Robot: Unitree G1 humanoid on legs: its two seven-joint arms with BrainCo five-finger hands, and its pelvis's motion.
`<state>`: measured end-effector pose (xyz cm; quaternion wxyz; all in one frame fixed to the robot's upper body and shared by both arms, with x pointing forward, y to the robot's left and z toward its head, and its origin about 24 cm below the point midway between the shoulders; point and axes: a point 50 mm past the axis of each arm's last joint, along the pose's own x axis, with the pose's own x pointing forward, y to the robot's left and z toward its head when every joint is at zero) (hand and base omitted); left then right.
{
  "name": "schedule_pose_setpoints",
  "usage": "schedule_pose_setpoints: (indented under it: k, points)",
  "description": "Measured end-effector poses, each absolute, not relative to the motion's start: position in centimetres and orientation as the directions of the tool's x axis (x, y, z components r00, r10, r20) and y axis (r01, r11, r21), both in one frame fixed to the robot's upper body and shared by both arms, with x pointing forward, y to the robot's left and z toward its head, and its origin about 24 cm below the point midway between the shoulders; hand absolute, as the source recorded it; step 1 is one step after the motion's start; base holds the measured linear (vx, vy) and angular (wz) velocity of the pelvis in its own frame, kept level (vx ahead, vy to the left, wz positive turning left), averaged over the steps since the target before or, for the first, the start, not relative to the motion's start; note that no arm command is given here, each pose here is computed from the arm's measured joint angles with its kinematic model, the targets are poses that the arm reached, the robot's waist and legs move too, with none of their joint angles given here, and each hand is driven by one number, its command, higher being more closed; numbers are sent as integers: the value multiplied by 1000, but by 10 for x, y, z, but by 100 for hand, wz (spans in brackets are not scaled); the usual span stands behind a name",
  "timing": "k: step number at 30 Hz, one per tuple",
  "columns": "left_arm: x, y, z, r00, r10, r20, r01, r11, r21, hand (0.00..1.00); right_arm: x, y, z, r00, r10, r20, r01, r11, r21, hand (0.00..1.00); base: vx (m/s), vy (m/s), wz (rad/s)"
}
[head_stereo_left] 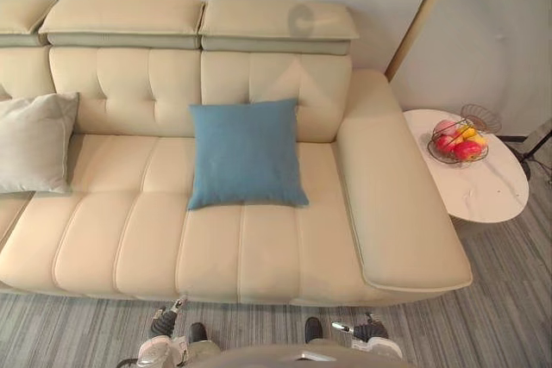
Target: Pick up cushions and gather them together orderly.
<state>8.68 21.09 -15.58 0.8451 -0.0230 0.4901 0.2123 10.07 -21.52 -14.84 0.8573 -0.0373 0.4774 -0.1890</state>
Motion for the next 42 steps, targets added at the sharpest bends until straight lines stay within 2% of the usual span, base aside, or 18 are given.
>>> schedule_pose_setpoints:
  k: [7,10,13,17,20,24,29,31,36,42]
  points:
    - [106,211,-151,462,353,-813,-417,896,152,0,129,-210,-140,540,-348,-766,287,932,-221,0,-142,27,-61]
    - [118,223,-143,495,386,-779,-436,885,162,0,121,-197,-145,513,-331,-792,320,930,-182,0,-155,-57,29]
    - [116,229,-142,481,412,-774,-473,865,166,0,124,-187,-146,521,-308,-796,314,936,-157,0,-172,-150,31]
    - [113,210,-148,454,385,-804,-513,850,117,0,145,-195,-137,567,-329,-755,315,934,-170,0,-253,-166,8]
    - [108,198,-150,449,363,-817,-515,852,96,0,133,-197,-139,543,-354,-762,329,924,-194,0,-256,-77,48]
    - [109,197,-150,452,364,-815,-517,851,93,0,136,-197,-137,552,-361,-751,336,921,-195,0,-127,68,11]
    - [109,194,-151,453,356,-818,-514,854,87,0,131,-202,-139,527,-380,-760,361,910,-205,0,-76,160,-15]
    - [106,207,-150,446,374,-813,-501,857,120,0,118,-191,-149,468,-349,-812,375,910,-175,0,-35,149,7]
    - [98,205,-154,424,354,-833,-448,882,147,0,99,-199,-156,379,-365,-850,451,875,-175,0,-32,116,7]
    - [90,207,-158,402,335,-852,-400,901,166,0,95,-206,-159,342,-371,-863,451,871,-196,0,25,41,-6]
